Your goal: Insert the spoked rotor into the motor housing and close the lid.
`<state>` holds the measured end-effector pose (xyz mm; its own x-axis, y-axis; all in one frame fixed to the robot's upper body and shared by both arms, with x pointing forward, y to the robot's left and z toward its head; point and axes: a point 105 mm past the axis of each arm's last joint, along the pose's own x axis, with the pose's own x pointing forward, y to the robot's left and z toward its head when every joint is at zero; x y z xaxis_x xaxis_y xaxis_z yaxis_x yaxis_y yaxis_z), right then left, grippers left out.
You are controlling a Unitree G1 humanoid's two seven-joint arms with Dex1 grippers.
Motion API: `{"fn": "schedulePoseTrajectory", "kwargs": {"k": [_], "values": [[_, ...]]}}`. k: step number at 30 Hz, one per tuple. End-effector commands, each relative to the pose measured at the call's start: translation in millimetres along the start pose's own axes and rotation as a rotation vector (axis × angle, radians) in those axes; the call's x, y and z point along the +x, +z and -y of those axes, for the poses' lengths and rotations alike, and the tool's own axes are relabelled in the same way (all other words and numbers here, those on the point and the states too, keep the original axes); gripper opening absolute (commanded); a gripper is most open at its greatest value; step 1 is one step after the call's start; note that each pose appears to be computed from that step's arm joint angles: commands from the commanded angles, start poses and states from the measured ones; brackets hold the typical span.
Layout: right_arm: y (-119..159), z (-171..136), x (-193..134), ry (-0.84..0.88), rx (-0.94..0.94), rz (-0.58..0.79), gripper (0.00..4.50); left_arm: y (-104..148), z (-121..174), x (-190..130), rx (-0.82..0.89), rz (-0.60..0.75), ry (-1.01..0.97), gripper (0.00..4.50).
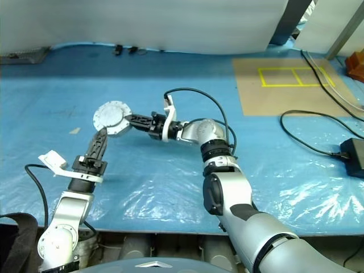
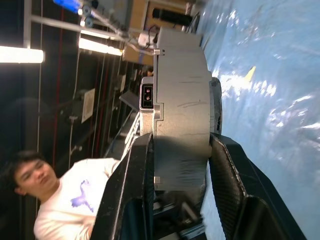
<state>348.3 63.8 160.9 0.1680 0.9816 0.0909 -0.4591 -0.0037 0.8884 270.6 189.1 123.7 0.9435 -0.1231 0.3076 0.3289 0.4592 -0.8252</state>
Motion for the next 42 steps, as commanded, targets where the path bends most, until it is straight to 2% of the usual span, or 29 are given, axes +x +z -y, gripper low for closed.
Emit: {"fn": "schedulePoseTrajectory", "kwargs": {"k": [1,14,22,30,38,42], "values": [[-2,-43,12,0.219,-0.029,-0.018,1.23,4,0,7,-0.004,0.023,-0.005,3.74],[-12,-37,11,0.190,-0.035,-0.057,1.23,11,15,20,-0.081,0.072,-0.083,3.74],[-10,-33,12,0.169,-0.030,-0.038,1.23,10,27,5,-0.228,0.070,-0.165,3.74],[-12,-31,11,0.169,-0.031,-0.041,1.23,13,34,-3,-0.279,0.081,-0.225,3.74],[-13,-34,12,0.182,-0.036,-0.051,1.23,11,30,4,-0.239,0.069,-0.206,3.74],[-18,-46,11,0.248,-0.049,-0.087,1.23,18,16,15,-0.173,0.108,-0.145,3.74]]}}
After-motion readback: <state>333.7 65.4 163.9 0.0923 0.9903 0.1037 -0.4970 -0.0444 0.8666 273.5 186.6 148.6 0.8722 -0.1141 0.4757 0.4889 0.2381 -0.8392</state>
